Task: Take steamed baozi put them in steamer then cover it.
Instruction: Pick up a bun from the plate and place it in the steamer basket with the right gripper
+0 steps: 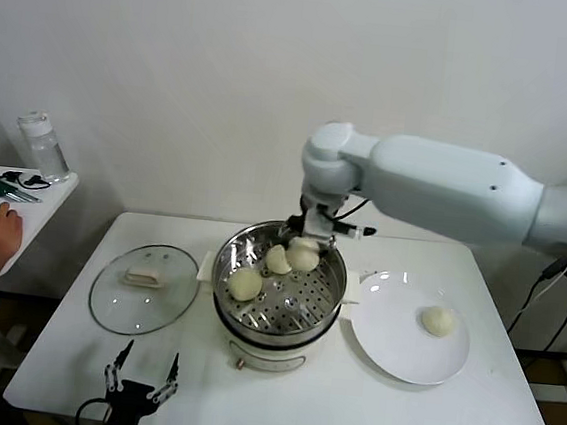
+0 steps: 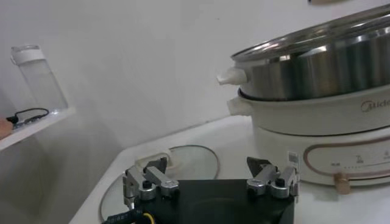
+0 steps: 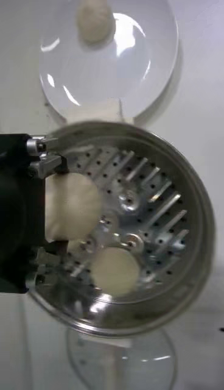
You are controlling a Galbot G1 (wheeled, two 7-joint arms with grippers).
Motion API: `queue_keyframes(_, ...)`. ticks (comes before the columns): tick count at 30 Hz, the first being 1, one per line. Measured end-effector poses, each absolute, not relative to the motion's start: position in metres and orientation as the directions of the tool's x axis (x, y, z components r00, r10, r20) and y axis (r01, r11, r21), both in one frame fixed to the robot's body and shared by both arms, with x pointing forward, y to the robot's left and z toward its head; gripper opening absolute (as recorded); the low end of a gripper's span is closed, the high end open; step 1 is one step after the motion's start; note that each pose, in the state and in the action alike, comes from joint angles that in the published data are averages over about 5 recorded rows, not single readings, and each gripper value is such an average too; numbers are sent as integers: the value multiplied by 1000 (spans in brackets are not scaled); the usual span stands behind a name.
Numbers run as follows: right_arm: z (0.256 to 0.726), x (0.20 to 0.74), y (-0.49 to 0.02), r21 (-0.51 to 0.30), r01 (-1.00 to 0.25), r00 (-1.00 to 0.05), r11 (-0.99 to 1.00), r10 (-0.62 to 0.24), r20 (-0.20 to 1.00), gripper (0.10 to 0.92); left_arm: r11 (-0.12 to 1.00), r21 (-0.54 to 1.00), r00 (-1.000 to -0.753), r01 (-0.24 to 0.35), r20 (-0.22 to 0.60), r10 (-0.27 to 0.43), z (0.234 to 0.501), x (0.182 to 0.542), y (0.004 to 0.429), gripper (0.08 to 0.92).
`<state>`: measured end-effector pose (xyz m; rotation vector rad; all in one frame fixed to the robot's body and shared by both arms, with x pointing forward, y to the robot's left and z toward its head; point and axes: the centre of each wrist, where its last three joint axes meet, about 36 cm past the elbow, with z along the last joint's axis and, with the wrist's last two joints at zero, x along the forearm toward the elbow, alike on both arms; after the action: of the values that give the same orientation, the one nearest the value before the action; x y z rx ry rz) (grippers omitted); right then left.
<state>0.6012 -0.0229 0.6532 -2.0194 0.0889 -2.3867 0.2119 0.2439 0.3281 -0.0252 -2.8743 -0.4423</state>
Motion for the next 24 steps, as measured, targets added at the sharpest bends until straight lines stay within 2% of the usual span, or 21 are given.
queue_keyframes(13,604,579,-4,-12,50,-87,-999,-17,996,711,955,292,-971,49,238,-23,325,210,248,823)
queue_keyframes(19,598,578,-5,-6,53,-80,-999,-10,997,810,955,293,-971,50,238,-22,324,211,248,823)
queue_keyframes(24,600,580,-7,-11,50,-80,-999,-15,997,822,954,295,-971,51,238,-22,324,211,248,823)
